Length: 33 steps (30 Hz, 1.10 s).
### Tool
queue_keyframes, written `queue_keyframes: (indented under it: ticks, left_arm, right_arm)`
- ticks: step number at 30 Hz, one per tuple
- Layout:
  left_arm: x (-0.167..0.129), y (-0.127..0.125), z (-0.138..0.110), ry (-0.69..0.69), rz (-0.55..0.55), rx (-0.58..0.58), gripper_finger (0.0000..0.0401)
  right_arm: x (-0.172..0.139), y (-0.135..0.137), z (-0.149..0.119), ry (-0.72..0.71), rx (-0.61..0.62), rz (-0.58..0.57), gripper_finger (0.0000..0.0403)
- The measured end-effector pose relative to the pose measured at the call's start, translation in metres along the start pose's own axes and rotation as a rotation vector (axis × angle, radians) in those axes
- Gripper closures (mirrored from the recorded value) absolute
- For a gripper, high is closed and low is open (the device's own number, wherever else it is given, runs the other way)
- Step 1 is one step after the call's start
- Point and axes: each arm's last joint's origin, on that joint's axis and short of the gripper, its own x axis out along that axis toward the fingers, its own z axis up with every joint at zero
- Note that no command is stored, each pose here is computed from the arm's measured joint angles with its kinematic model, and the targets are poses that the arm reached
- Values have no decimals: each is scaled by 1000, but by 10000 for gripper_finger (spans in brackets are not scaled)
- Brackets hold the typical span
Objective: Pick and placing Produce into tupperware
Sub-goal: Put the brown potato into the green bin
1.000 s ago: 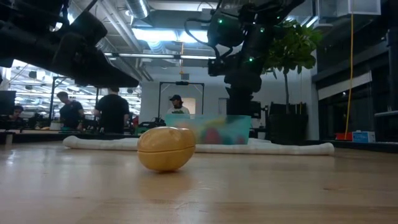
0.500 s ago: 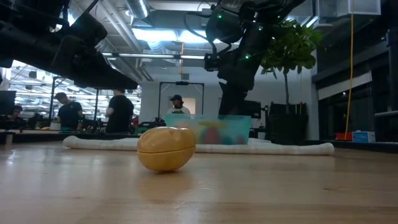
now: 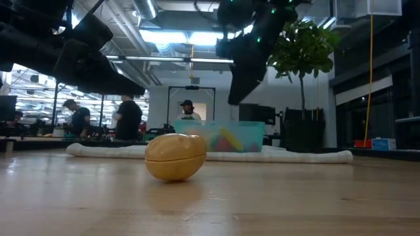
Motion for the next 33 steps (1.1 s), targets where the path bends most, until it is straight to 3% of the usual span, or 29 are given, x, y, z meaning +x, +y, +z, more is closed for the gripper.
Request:
queue_keyframes:
  ticks: [9,16,27,33]
  left_arm:
    - [-8,-8,5,-34,-56,4,400]
    - [-28,-23,16,-121,-179,39,384]
    - [-50,-39,22,-178,-295,14,349]
    - [-52,-40,22,-175,-301,-6,288]
  right_arm:
    - [-25,31,-34,-332,-59,44,180]
    - [-39,44,-70,-576,-75,108,180]
    - [-32,50,-94,-695,-45,164,180]
    - [-35,52,-93,-729,-40,173,180]
